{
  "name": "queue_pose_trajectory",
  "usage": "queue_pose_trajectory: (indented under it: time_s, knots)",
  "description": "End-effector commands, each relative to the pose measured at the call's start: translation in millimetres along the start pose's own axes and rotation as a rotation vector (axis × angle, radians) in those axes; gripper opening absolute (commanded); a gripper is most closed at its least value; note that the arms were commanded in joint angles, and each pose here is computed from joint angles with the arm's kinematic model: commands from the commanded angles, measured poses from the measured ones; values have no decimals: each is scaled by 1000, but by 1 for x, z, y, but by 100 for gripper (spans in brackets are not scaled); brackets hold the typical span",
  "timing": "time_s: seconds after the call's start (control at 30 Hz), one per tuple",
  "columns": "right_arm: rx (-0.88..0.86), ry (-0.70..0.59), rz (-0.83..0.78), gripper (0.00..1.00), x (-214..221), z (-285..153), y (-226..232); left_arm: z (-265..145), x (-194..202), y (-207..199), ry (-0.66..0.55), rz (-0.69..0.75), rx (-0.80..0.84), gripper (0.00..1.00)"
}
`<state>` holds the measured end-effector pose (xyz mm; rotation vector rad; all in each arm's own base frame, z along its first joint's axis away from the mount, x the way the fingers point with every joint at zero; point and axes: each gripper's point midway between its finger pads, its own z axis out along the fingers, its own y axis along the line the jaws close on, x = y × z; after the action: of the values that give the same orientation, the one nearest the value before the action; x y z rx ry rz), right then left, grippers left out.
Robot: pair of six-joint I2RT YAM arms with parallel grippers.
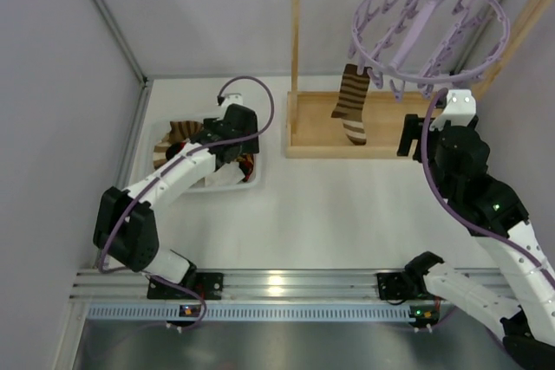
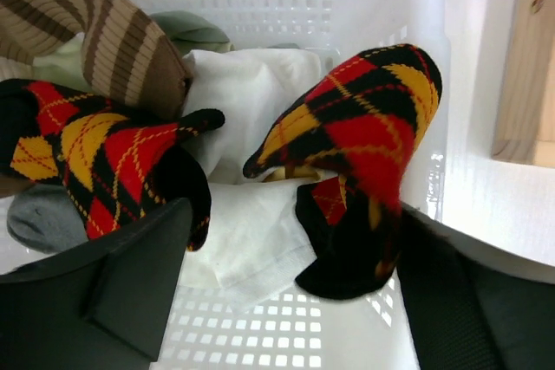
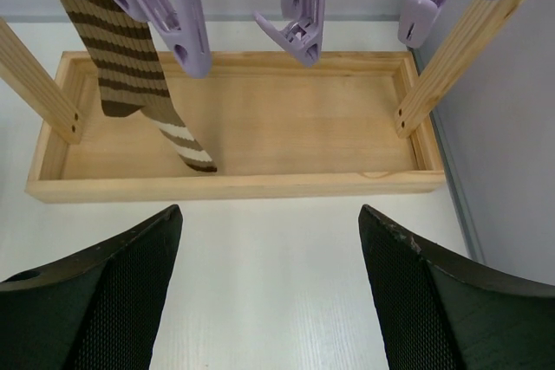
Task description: Remove the socks clipped to the hanger
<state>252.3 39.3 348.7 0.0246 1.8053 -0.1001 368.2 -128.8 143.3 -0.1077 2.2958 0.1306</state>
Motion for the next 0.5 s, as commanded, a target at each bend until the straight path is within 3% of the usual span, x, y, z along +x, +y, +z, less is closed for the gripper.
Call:
queue_pose_trajectory:
  time_s: [0.0,0.23,0.4,0.47]
  knots:
    - [16,-10,24,79,2,-3,-5,-29,-29,10,-105,-69,20,99]
    - [16,-16,38,79,4,-7,-8,-56,-48,18,-180,-110,48,99]
    - [11,-6,31,79,8,-5,-6,-63,-51,4,-171,-116,136,99]
    - [7,-6,33,79,9,-4,-5,-62,-48,-11,-141,-120,204,94]
